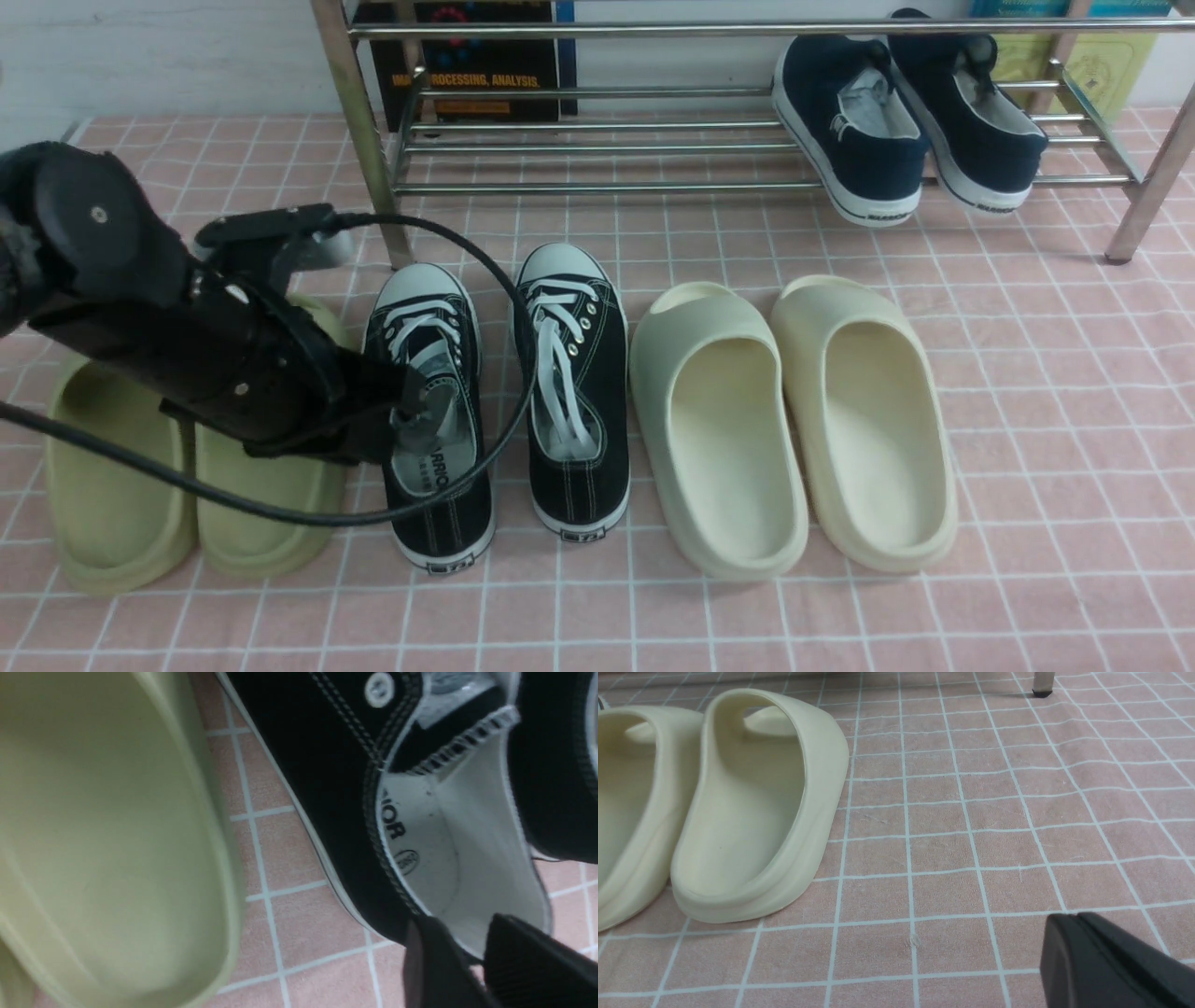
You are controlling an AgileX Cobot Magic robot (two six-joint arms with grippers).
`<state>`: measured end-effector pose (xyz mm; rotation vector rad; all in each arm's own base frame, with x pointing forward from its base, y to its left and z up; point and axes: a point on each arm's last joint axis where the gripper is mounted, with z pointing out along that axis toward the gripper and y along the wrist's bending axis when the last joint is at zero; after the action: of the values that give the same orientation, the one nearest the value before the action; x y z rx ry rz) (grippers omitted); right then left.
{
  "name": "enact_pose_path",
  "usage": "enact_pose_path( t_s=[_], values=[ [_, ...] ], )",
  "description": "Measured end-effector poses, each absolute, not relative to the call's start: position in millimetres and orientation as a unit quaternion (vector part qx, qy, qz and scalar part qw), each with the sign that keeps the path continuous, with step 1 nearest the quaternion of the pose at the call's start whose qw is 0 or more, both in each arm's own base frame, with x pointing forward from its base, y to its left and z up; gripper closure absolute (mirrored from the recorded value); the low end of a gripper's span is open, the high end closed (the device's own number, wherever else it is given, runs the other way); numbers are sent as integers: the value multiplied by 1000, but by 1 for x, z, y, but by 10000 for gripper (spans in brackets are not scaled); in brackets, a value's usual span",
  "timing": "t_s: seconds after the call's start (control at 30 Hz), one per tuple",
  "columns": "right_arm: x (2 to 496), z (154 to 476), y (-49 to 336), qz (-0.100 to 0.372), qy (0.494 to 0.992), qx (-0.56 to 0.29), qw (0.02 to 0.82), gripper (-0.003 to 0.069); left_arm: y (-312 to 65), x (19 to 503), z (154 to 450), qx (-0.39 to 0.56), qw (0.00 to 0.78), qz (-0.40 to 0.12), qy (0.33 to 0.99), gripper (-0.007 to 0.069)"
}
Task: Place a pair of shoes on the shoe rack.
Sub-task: Use the left arm to grab the shoe closest to it
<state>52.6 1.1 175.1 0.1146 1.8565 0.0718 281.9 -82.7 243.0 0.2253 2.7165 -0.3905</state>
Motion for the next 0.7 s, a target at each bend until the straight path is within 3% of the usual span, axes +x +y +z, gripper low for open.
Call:
enact_pose_path(
  t_s=[0.17, 0.3, 0.4, 0.47, 0.57, 0.7],
  values=[
    [53, 175, 1, 31, 800, 49, 597, 669, -85, 298, 225, 65, 203, -136, 967, 176],
    [53, 175, 1, 31, 800, 49, 597, 669, -87, 309, 212, 46, 212, -141, 966, 127],
    [53, 175, 1, 31, 800, 49, 597, 669, -88, 316, 196, 37, 202, -139, 969, 174],
    [53, 175, 1, 31, 800, 49, 597, 669, -89, 320, 182, 34, 188, -134, 972, 312],
    [53, 175, 1, 31, 800, 49, 597, 669, -89, 322, 184, 40, 189, -130, 973, 494],
    [53, 175, 1, 31, 800, 49, 597, 669, -90, 321, 197, 41, 178, -138, 973, 596]
  ],
)
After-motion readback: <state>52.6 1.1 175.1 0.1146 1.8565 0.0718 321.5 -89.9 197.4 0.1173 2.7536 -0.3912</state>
